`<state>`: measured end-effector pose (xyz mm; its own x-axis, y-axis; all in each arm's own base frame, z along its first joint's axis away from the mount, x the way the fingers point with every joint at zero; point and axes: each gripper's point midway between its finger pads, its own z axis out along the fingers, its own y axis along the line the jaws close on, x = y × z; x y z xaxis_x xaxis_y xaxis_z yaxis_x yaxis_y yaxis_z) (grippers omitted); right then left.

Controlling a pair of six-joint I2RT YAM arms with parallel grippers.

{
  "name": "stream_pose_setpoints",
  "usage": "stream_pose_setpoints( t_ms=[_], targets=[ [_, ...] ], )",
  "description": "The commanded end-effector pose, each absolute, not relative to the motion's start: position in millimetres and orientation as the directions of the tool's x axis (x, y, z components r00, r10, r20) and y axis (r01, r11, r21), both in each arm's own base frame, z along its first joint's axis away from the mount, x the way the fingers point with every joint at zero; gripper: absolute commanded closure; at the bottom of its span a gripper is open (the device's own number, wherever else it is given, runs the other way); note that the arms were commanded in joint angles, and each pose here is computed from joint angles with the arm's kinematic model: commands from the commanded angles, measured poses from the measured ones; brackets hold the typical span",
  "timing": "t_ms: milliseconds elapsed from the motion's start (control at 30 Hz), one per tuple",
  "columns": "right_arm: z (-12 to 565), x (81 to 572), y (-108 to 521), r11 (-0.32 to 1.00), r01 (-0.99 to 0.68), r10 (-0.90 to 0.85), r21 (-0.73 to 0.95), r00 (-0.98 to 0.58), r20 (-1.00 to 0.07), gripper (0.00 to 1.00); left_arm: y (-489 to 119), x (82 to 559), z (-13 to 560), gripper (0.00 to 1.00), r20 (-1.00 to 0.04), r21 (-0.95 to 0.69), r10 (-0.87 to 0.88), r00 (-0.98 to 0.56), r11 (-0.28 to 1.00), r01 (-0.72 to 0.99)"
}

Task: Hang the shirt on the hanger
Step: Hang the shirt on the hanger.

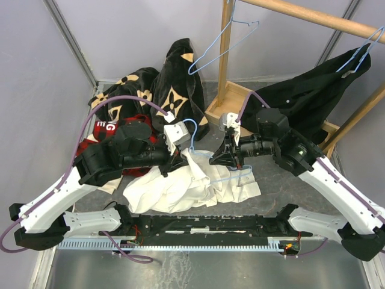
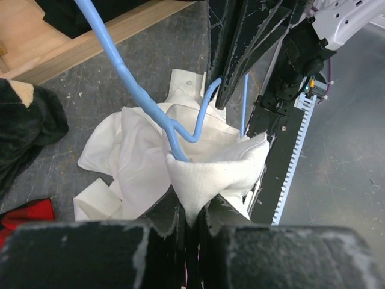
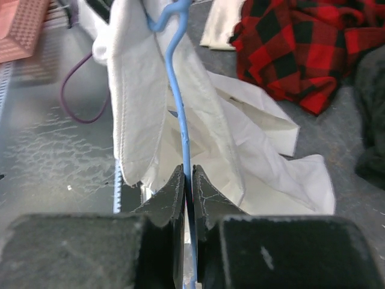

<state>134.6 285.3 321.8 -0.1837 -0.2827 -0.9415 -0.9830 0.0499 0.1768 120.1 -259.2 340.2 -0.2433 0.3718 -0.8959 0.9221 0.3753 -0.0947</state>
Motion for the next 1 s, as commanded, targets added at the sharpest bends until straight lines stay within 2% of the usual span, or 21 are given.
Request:
stream_pose_setpoints(
  t_ms=[0,133,200,300,400,567,967],
  targets=[
    [362.3,156.3,274.1,0.241,-0.967,-0.156,0.085,-0.125,-0.98,0.76,-267.3,124.7,371.7,0.97,-0.949,-0.06,0.266,-0.168,0.37,0.927],
    [364.0,181.5,237.1,0.516,-0.853,-0.104,0.078,-0.153,-0.983,0.5,-251.5,144.2,369.5,0.97,-0.947,-0.033,0.262,-0.188,0.502,0.864],
    [363.3,193.2,207.4,0.665,-0.743,-0.07,0.082,-0.171,-0.983,0.44,-242.8,155.7,370.1,0.97,-0.947,-0.016,0.255,-0.196,0.572,0.82],
    [354.0,198.6,175.6,0.782,-0.614,-0.044,0.102,-0.218,-0.975,0.39,-232.7,171.1,370.9,0.97,-0.948,0.003,0.241,-0.207,0.658,0.753],
    [341.4,195.0,159.0,0.829,-0.544,-0.033,0.131,-0.281,-0.959,0.37,-230.5,178.2,372.7,0.97,-0.951,0.013,0.233,-0.204,0.688,0.726],
    [326.6,188.9,149.8,0.854,-0.439,0.109,0.279,-0.374,-0.921,0.29,-230.4,187.2,377.7,0.97,-0.956,0.028,0.222,-0.19,0.717,0.697],
    [279.1,191.8,153.1,0.845,-0.215,0.32,0.49,-0.531,-0.785,0.26,-214.0,204.2,382.9,0.97,-0.962,0.058,0.205,-0.183,0.802,0.594]
  ],
)
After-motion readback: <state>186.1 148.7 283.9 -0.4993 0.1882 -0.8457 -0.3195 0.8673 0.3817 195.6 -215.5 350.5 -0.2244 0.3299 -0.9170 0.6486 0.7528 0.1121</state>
